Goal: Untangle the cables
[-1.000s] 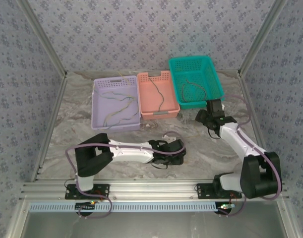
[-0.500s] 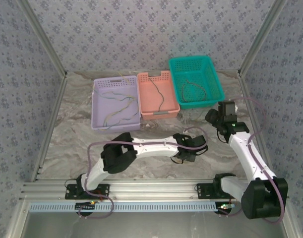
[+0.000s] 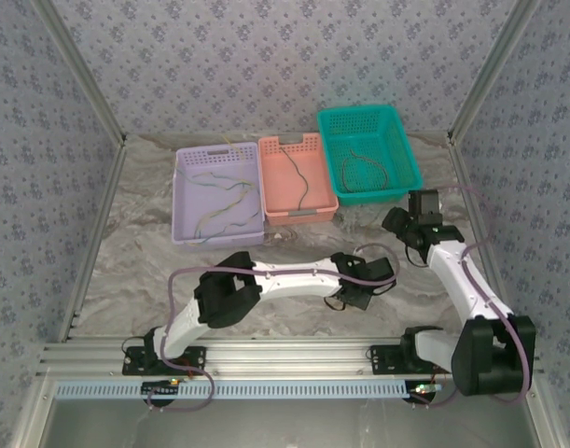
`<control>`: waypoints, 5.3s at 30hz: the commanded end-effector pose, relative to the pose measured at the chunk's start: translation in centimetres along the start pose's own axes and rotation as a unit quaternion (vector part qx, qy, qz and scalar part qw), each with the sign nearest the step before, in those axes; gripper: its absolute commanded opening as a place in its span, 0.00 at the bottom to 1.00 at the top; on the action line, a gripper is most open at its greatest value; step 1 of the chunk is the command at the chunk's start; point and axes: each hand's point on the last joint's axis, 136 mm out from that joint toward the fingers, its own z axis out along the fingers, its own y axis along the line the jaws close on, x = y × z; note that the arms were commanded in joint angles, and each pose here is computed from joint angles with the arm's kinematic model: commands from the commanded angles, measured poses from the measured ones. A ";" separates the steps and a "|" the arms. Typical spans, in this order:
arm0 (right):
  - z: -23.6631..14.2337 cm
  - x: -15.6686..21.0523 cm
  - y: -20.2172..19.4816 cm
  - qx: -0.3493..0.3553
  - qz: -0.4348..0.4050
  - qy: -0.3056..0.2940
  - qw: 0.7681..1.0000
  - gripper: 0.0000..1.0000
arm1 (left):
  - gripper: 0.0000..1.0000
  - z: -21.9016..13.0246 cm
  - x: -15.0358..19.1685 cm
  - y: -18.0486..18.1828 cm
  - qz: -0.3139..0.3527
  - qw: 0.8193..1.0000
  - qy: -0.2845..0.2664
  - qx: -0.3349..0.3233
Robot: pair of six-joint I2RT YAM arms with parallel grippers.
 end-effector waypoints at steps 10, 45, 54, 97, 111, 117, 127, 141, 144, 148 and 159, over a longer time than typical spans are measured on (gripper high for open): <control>5.6 -0.2 2.2 0.029 -0.026 0.027 0.999 0.66 | 0.00 -12.3 5.2 4.8 0.113 0.990 -0.025 0.074; 7.6 1.8 6.6 0.038 -0.003 -0.011 0.999 0.00 | 0.00 -19.5 7.2 17.2 -0.022 0.988 -0.113 0.104; -2.1 -9.4 13.9 -0.080 -0.018 -0.105 0.991 0.00 | 0.00 -20.3 9.7 25.4 -0.182 0.967 -0.177 0.021; 6.6 5.8 51.9 -0.406 -0.215 0.002 0.888 0.29 | 0.42 -15.3 -3.7 42.9 -0.478 0.852 -0.207 0.052; -4.0 -1.5 48.4 -0.330 -0.256 -0.120 0.901 0.72 | 0.99 -24.9 -3.8 44.5 -0.444 0.853 -0.273 -0.043; -8.6 -5.5 42.5 -0.271 -0.226 -0.173 0.919 0.97 | 0.99 -28.2 -2.9 44.5 -0.439 0.854 -0.273 -0.050; -11.7 -6.8 16.6 -0.053 -0.182 -0.306 0.933 0.99 | 0.99 -27.7 3.8 50.1 -0.517 0.786 -0.278 -0.192; -0.6 -1.3 -5.7 0.046 -0.176 -0.261 0.948 0.99 | 0.99 -18.6 8.9 53.8 -0.337 0.805 -0.345 -0.346; 1.4 -1.6 -4.6 0.034 -0.191 -0.231 0.953 0.99 | 0.99 -16.0 8.2 54.1 -0.327 0.812 -0.356 -0.328; 2.5 -3.1 -3.3 0.011 -0.196 -0.259 0.946 0.99 | 0.99 -14.8 4.8 53.9 -0.293 0.833 -0.376 -0.282; 7.2 -3.9 -0.7 -0.046 -0.233 -0.263 0.935 0.99 | 0.99 -13.5 0.0 54.4 -0.202 0.858 -0.397 -0.256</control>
